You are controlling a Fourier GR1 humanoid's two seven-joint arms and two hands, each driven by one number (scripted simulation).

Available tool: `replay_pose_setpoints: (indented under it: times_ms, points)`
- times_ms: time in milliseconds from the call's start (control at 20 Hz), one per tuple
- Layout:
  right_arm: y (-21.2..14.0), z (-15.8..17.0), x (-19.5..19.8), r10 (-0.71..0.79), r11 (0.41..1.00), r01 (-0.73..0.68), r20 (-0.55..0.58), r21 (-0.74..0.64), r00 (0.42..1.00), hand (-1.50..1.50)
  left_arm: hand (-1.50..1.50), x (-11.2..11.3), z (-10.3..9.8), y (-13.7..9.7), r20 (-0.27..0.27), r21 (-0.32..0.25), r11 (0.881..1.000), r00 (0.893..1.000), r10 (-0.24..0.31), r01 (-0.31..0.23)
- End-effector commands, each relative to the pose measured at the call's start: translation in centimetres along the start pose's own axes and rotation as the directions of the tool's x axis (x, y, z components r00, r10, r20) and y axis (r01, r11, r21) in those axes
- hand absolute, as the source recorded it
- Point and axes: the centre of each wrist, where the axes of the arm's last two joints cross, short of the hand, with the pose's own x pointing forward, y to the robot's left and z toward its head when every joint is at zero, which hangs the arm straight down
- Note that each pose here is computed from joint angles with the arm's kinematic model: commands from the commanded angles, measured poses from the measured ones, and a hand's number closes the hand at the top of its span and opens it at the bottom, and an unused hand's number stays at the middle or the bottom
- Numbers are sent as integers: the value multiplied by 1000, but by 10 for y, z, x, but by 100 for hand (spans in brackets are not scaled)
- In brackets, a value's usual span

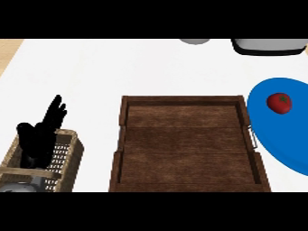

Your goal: Pick the tomato from the tray and place it in the plate

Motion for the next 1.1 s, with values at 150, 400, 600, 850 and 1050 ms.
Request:
replay_pose_setpoints:
  times_ms: [150, 400, 600, 850, 1050]
  points:
    - [-14, -2, 4, -6, 1000, 5, 31, 15, 999, -150, 0, -22, 9, -10, -82, -41, 999, 997, 5, -8]
    - [16, -15, -8, 44, 998, -45, -24, -36, 999, -150, 0, -5, -5, -26, -96, -40, 999, 995, 27, -31]
    - [3, -1, -12, 108, 992, -110, -39, -57, 993, -150, 0, -8, -6, -16, -107, -36, 999, 994, 2, -5]
    - [18, -2, -23, 127, 990, -131, -67, -56, 990, -150, 0, -18, -10, -21, -89, -54, 998, 996, 19, -24]
    - [-3, 23, -30, 148, 984, -154, -76, -84, 986, -150, 0, -22, 5, -20, -71, -21, 1000, 997, 8, -9]
